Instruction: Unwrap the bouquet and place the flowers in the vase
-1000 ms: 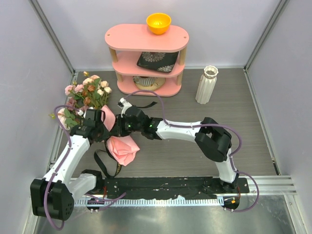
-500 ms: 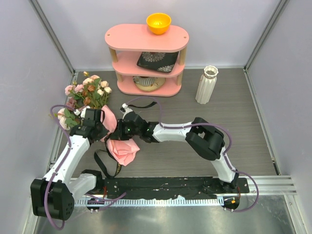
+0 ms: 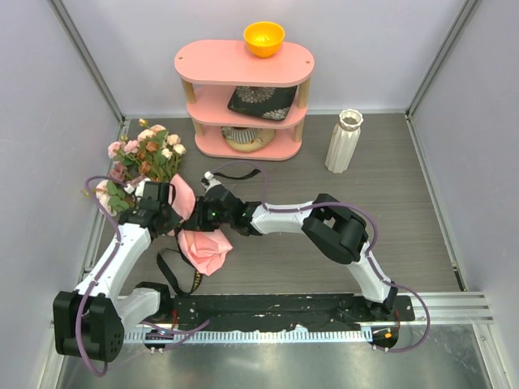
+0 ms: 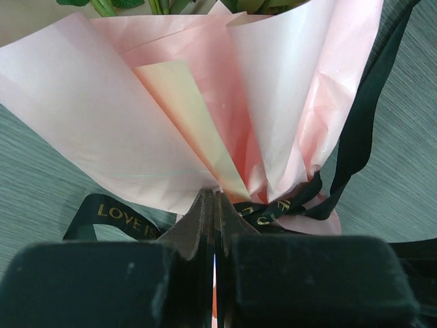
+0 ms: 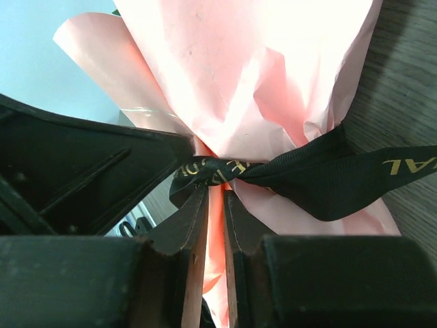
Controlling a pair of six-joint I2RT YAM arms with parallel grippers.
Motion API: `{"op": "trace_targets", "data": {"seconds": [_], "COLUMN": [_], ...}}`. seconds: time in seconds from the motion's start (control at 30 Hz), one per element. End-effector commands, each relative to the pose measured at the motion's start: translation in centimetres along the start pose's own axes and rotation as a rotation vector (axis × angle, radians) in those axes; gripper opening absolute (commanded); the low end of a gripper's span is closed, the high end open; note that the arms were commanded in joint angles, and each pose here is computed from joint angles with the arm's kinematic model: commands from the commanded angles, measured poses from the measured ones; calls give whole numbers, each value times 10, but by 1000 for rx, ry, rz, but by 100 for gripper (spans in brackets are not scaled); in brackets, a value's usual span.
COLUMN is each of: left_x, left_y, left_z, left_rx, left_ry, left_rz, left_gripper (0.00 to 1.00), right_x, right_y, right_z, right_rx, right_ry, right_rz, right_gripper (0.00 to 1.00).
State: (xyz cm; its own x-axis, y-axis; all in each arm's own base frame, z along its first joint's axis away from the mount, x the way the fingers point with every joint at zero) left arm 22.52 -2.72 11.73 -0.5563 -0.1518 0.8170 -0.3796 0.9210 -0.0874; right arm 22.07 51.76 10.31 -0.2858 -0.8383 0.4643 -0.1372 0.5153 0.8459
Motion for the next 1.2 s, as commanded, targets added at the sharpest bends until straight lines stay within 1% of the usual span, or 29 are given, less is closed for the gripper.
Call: {"op": "trace_targets", "data": {"seconds": [0.0, 0.23, 0.3, 0.4, 0.5, 0.77, 0.9, 1.17], "left_x": [-5, 7, 8, 7, 5, 5, -3, -20], "left_y": [-2, -8, -9, -9, -9, -7, -5, -6], "left_z": [-7, -17, -20, -26, -29, -36, -36, -20], "left_rx": [46, 69, 77, 80, 81, 91, 89, 102], "left_ry": [-27, -45, -52, -63, -51, -68, -59, -9], "left_rz": [-3, 30, 36, 23, 11, 8, -7, -5], "left_gripper": [0, 0, 0, 0, 0, 0, 0, 0], "right_x": [-1, 0, 0, -3, -5, -3, -6, -10], "right_y": [29, 27, 26, 23, 18, 5, 5, 23], "right_z": [-20, -26, -26, -27, -28, -23, -21, -23], "right_rx": [-23, -93, -105, -109, -113, -103, -94, -75], "right_ry": [-68, -83, -86, -90, -91, -91, -76, -54], "right_rz": [-91, -122, -129, -132, -117, -75, -83, -168], "right_gripper": [22, 24, 23, 20, 21, 22, 23, 24]}}
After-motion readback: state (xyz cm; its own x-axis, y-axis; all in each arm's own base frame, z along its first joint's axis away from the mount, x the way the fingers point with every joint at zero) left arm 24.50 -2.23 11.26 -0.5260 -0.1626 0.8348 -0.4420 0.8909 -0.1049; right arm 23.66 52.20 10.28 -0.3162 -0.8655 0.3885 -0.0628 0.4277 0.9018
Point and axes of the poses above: each gripper's point midway between its finger pads, its own x axis back along the fingers, its own y axis along the line the jaws close on, z = x × y, the point moved 4 cm from there along x, back along the fingers, and after that the axes turned 14 degrees about -x, right-handed, at the moved point
